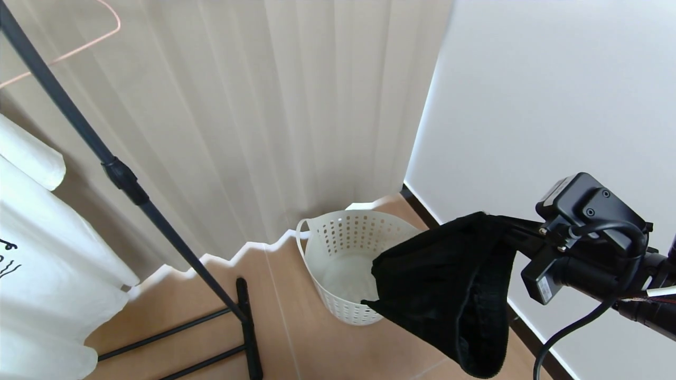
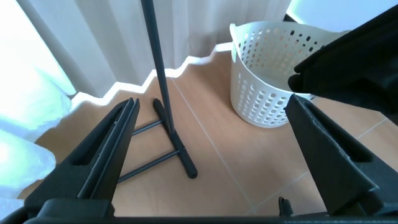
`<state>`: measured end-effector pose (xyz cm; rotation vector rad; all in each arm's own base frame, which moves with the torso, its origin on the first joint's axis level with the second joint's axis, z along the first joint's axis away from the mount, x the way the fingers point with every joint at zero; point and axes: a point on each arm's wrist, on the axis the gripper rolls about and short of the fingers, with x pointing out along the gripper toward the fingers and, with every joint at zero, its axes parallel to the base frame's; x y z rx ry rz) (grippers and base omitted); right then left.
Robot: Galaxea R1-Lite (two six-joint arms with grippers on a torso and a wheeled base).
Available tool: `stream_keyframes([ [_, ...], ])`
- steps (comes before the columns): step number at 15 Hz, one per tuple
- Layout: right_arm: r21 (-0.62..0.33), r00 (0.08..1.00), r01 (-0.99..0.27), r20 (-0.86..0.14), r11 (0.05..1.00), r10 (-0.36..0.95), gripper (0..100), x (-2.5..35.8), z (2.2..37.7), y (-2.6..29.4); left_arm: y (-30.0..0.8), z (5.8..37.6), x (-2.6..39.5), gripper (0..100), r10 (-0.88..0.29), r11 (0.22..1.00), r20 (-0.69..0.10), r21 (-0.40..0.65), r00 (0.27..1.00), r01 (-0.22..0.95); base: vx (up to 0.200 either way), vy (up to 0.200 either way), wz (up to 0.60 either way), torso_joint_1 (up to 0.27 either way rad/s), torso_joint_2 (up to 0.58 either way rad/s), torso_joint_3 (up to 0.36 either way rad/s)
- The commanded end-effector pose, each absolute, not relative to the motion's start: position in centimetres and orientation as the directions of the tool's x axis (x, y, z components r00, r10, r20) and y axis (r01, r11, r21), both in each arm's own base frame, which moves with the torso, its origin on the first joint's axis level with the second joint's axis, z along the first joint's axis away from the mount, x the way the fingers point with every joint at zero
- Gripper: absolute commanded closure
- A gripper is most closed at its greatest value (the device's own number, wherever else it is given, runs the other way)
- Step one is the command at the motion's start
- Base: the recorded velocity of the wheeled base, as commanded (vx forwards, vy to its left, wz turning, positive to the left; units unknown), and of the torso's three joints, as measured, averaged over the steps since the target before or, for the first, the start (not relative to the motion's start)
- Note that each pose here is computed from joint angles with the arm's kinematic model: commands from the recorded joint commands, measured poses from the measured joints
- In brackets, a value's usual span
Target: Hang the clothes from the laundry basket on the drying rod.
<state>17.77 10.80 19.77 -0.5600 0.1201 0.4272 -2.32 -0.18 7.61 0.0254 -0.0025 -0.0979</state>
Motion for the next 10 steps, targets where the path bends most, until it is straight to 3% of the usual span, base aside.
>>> stream_keyframes([
  [1, -0.489, 0.905, -0.426, -0.227, 0.761, 0.36, 100, 17.79, 19.72, 10.82, -0.19, 7.6, -2.31, 0, -0.098, 0.995, 0.0, 0.025, 0.995, 0.098, 0.0, 0.0, 0.0, 0.115, -0.46, -0.144],
  [10, -0.489, 0.903, -0.429, -0.232, 0.76, 0.361, 100, 17.79, 19.6, 10.82, -0.19, 7.6, -2.31, 0, -0.098, 0.995, 0.0, 0.026, 0.995, 0.098, 0.0, 0.0, 0.0, 0.158, -0.5, -0.136],
])
